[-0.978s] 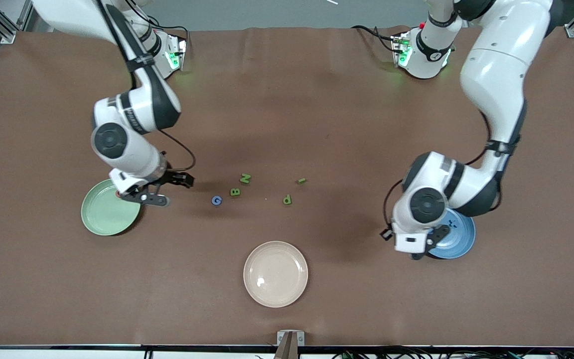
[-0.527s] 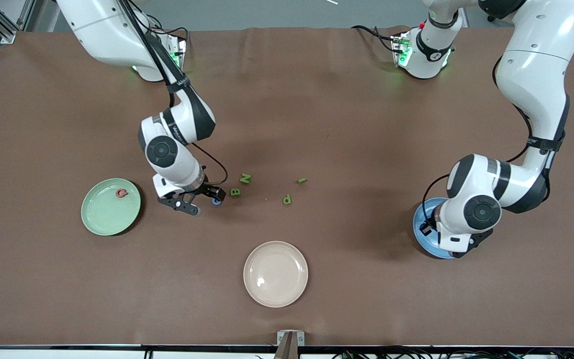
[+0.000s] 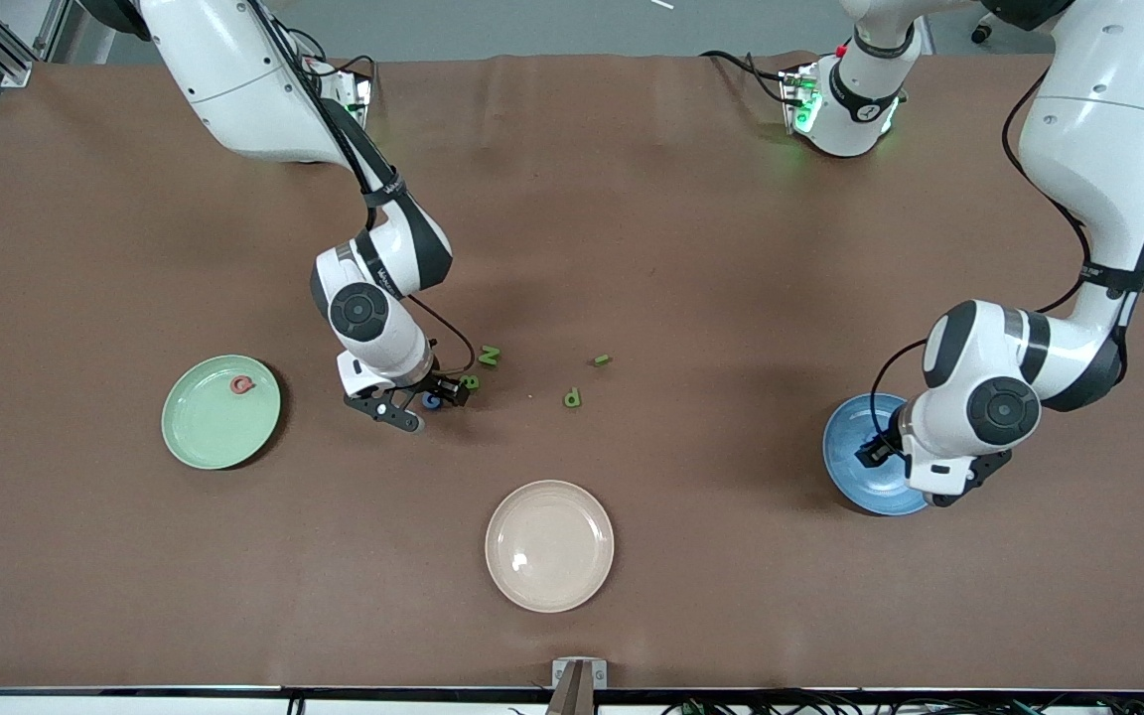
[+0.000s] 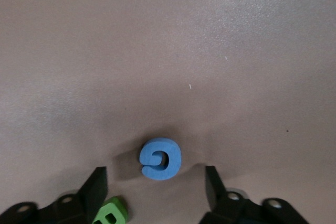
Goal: Sort upper and lower case letters into plates
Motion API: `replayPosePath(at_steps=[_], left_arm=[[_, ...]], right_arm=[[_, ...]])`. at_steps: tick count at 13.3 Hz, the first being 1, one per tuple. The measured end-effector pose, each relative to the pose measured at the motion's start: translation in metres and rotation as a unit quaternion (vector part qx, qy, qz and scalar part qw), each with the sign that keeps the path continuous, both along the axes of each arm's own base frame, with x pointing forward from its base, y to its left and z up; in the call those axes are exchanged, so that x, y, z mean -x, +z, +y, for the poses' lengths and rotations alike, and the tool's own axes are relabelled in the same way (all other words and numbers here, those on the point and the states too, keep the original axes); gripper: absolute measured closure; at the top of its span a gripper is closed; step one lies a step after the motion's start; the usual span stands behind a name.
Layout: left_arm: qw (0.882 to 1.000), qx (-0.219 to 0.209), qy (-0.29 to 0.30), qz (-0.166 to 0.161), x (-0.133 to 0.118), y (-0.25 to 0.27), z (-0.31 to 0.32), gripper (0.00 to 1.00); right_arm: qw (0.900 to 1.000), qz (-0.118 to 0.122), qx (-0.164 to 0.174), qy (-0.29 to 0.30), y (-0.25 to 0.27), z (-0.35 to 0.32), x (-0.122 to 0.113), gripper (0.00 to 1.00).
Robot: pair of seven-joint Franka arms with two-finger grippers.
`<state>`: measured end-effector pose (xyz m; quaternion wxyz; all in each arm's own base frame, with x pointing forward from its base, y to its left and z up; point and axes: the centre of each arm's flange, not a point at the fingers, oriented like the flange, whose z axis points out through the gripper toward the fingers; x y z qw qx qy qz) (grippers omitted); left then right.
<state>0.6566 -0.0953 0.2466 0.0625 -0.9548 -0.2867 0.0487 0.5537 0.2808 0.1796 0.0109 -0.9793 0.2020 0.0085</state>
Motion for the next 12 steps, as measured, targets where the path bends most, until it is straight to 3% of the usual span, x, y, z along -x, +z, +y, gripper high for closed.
replayPosePath(at_steps=[4, 5, 7, 8, 10, 11, 12], left_arm=[[0.999, 0.047, 0.017, 0.004, 0.035, 0.036, -0.120, 0.00], [0.998, 0.055, 0.020, 0.008, 0.048, 0.036, -0.149, 0.00], [0.997, 0.068, 0.035, 0.008, 0.073, 0.030, -0.207, 0.00], [0.996, 0.073, 0.041, 0.006, 0.089, 0.025, -0.240, 0.02], [0.996, 0.084, 0.028, 0.005, 0.125, 0.014, -0.302, 0.03], [0.995, 0.093, 0.022, 0.001, 0.140, 0.008, -0.327, 0.10], [0.995, 0.099, 0.022, -0.004, 0.150, 0.000, -0.344, 0.11]], right_arm=[[1.000, 0.000, 0.003, -0.004, -0.002, -0.005, -0.002, 0.32], [1.000, 0.000, 0.003, -0.004, -0.003, -0.006, -0.003, 0.32], [1.000, -0.001, 0.003, -0.004, -0.003, -0.006, -0.003, 0.46], [1.000, -0.001, 0.003, -0.005, -0.003, -0.006, -0.003, 0.46], [1.000, -0.003, 0.003, -0.005, -0.002, -0.006, -0.004, 0.62], [1.000, -0.003, 0.003, -0.005, -0.002, -0.006, -0.004, 0.62], [1.000, -0.002, 0.003, -0.005, -0.001, -0.006, -0.004, 0.66]])
